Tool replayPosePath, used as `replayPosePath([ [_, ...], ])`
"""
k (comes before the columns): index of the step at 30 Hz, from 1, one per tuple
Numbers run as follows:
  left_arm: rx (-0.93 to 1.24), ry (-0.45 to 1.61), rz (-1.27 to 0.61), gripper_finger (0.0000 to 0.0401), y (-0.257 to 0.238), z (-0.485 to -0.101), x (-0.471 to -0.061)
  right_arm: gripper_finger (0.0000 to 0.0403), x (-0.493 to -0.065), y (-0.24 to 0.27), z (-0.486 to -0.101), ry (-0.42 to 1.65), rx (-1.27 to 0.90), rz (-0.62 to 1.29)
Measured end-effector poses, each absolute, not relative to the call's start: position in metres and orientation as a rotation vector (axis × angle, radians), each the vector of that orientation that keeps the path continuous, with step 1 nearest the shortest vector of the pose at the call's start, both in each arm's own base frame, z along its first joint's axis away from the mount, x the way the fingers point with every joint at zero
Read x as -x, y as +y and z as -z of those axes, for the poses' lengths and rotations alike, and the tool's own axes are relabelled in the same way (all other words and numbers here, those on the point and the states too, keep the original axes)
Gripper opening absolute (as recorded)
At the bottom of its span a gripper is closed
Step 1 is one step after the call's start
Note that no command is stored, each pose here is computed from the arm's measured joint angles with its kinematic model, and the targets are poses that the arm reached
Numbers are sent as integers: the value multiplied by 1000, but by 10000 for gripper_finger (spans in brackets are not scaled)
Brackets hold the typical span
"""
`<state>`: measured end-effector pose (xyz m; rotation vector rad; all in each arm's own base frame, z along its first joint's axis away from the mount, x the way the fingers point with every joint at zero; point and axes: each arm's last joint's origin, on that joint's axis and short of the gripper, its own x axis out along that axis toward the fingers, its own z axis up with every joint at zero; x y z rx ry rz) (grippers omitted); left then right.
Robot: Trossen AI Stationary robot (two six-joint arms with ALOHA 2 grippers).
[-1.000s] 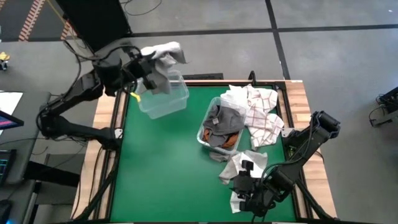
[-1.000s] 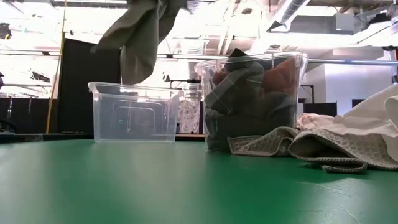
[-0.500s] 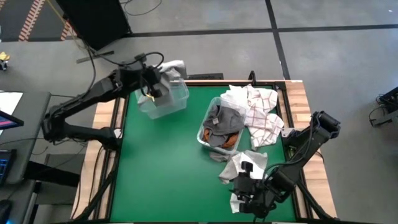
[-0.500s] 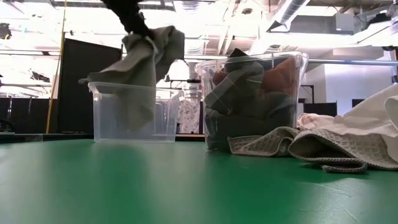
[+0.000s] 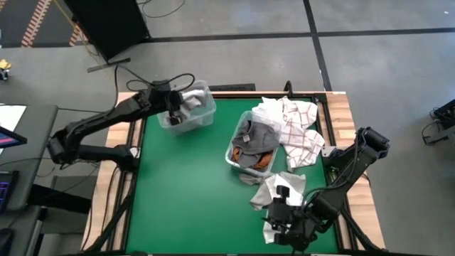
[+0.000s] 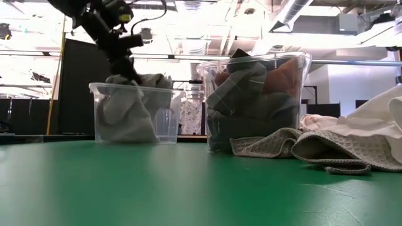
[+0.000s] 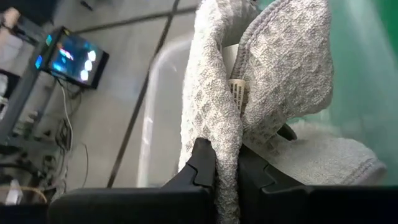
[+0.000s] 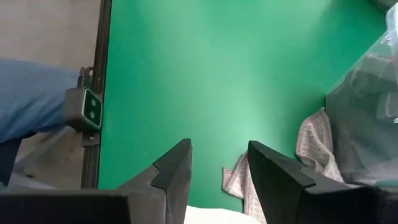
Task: Sort towels by color in basket
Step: Put the left gray towel into the left transparent bin, then put the bottom white towel into the left transparent bin
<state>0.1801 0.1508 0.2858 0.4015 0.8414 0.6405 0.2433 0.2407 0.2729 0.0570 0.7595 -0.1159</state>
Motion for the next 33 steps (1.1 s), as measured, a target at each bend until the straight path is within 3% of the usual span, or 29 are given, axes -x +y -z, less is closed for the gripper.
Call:
replayPosePath([
  [12, -364, 883, -659, 52, 155, -274, -173, 185, -244, 241, -273, 757, -57, 119],
  [23, -288, 816, -688, 205, 155, -299, -175, 185, -243, 241, -273, 760, -40, 113],
  [27, -214, 725, -602, 232, 150, -320, -178, 185, -243, 240, -272, 765, -30, 113],
  [33, -140, 592, -303, 231, 124, -339, -196, 185, -239, 242, -271, 778, -12, 105],
])
